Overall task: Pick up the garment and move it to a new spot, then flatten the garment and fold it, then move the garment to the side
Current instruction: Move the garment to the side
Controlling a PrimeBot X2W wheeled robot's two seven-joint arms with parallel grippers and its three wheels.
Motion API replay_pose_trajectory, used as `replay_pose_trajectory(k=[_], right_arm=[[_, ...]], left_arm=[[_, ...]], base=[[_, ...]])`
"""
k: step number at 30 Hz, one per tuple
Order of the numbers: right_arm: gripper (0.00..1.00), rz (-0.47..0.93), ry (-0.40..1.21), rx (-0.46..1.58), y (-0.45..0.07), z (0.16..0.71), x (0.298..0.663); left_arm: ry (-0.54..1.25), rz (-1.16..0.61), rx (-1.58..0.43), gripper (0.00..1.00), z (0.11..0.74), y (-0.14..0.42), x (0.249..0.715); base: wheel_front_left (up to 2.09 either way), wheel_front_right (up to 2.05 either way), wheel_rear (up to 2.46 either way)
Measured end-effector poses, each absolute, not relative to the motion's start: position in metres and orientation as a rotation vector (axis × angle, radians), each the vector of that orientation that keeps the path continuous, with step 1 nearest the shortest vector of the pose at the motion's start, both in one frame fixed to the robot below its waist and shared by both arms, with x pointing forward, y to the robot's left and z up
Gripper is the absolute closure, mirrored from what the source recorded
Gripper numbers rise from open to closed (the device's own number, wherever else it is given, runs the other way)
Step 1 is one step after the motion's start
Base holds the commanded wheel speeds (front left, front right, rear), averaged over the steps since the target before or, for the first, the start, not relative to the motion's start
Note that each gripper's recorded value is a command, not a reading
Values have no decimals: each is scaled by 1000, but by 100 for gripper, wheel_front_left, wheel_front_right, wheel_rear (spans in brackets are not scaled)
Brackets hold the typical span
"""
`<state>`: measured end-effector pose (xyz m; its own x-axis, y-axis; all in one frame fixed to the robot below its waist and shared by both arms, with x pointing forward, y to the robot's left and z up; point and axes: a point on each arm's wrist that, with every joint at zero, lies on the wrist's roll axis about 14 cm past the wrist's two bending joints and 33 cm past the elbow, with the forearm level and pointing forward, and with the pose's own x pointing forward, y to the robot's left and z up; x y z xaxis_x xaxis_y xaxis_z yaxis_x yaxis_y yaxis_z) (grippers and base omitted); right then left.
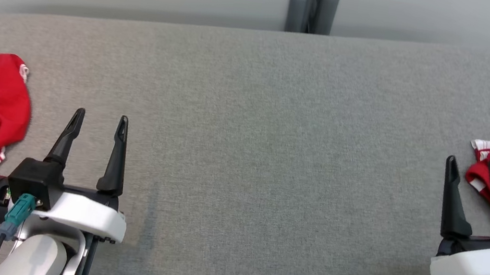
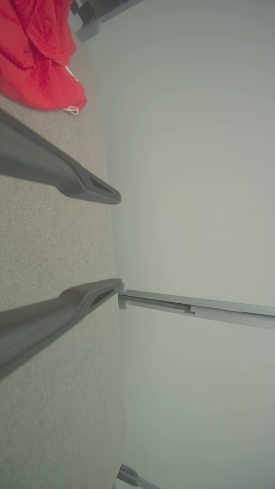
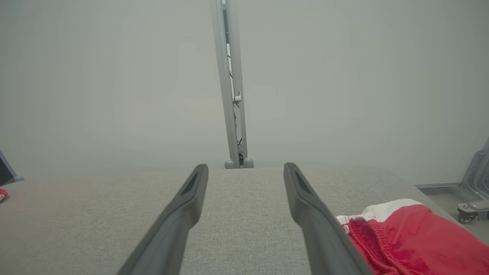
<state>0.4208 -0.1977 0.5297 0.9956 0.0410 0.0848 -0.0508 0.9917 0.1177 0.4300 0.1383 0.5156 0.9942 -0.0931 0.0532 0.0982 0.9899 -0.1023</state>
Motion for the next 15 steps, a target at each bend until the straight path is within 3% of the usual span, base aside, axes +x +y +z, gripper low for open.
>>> replay_pose_trajectory(k=[15], right_arm=[[0, 64, -56, 108, -186, 538, 377]], left_arm=[[-57, -75, -91, 0, 532, 150, 386]], base=[[0, 0, 0]])
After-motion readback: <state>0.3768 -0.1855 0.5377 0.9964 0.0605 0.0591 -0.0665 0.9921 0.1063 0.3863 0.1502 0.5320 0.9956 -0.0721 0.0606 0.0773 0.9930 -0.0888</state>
